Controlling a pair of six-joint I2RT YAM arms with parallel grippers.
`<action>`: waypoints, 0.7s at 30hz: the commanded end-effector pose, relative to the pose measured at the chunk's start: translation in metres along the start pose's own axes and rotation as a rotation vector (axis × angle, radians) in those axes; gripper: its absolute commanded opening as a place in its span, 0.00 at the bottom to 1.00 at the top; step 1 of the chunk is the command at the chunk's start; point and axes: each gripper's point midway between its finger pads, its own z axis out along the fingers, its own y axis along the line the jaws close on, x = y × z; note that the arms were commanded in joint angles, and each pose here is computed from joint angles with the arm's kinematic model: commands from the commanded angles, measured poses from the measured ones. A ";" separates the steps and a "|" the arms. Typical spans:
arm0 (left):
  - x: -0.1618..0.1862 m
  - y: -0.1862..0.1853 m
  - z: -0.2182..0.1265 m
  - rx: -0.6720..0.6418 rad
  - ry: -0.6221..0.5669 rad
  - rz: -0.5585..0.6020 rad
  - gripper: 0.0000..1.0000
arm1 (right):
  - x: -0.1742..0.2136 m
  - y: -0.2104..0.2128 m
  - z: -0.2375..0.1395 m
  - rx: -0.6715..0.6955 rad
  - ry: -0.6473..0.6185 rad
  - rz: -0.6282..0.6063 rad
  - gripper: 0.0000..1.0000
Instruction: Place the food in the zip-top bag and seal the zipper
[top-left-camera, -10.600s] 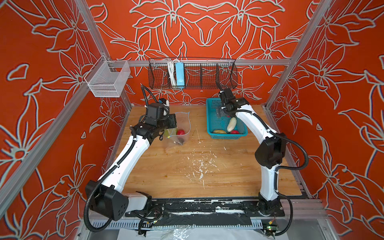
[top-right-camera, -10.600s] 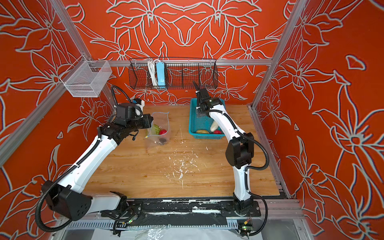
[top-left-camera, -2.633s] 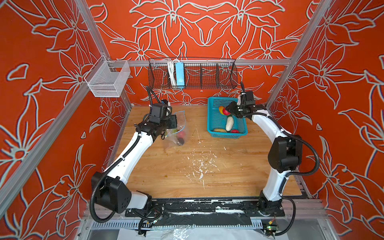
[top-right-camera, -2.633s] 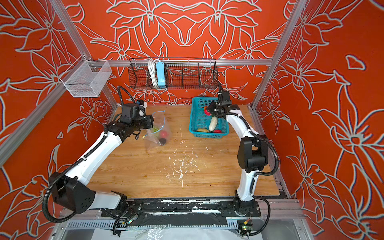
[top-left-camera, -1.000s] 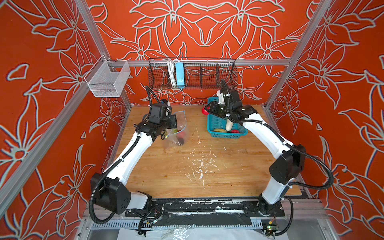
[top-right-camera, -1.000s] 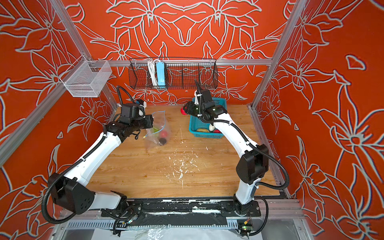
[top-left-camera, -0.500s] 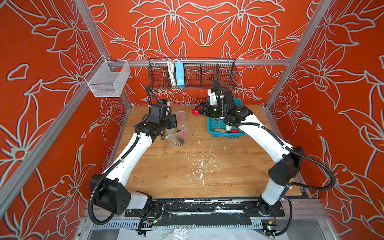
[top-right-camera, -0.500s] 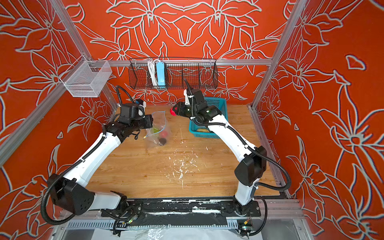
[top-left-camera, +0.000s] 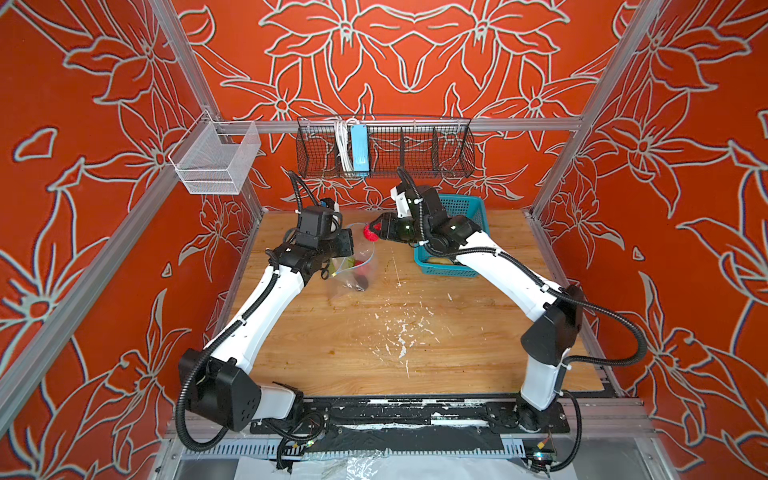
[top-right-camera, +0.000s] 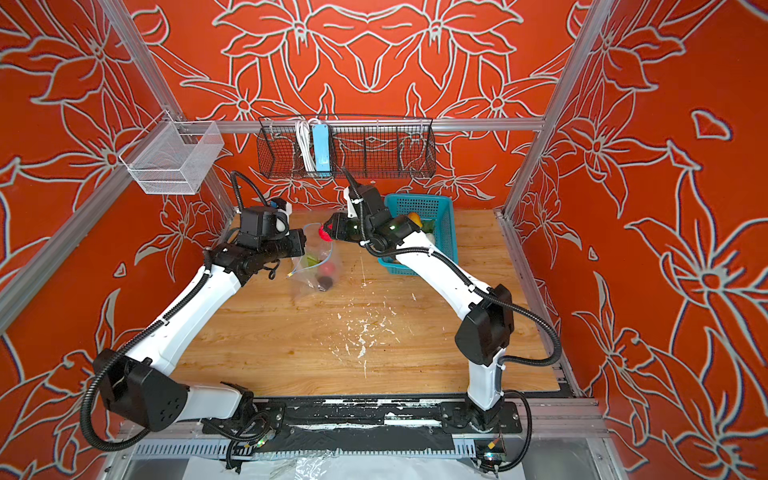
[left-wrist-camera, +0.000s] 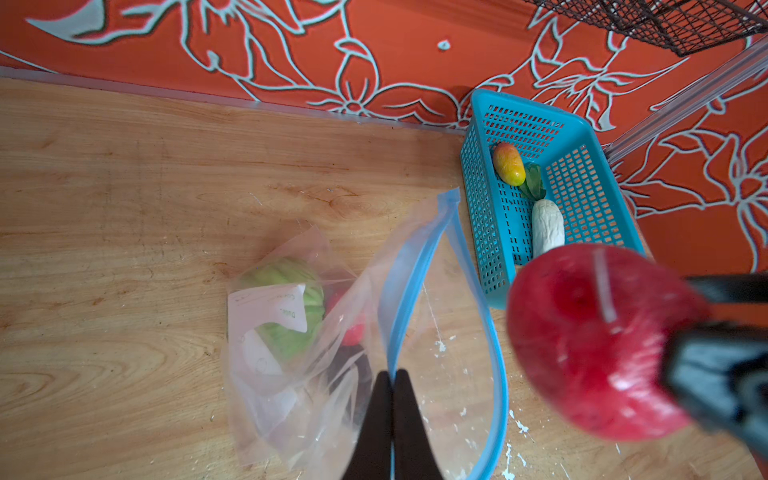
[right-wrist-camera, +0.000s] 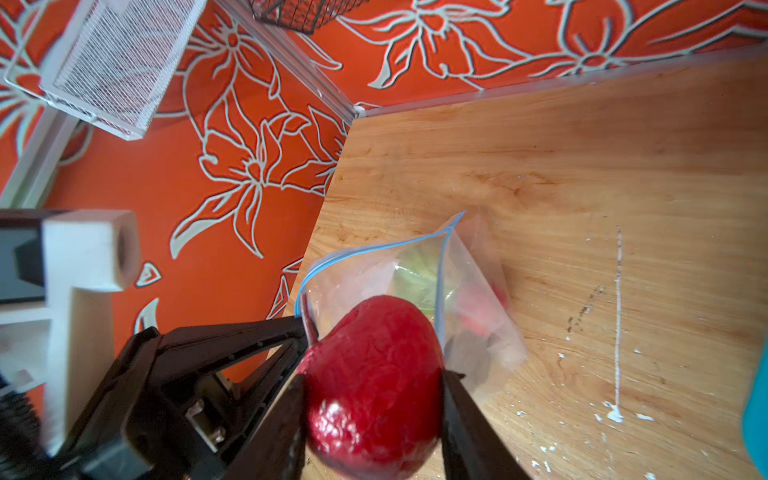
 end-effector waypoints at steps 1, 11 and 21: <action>-0.003 -0.001 -0.007 0.006 -0.018 0.004 0.00 | 0.002 0.013 0.010 -0.030 0.008 0.011 0.32; -0.006 -0.002 -0.012 0.008 -0.030 0.006 0.00 | 0.016 0.016 0.033 -0.021 0.051 0.000 0.32; -0.008 -0.001 -0.016 0.001 -0.040 0.007 0.00 | 0.030 0.013 0.051 0.021 0.093 -0.045 0.32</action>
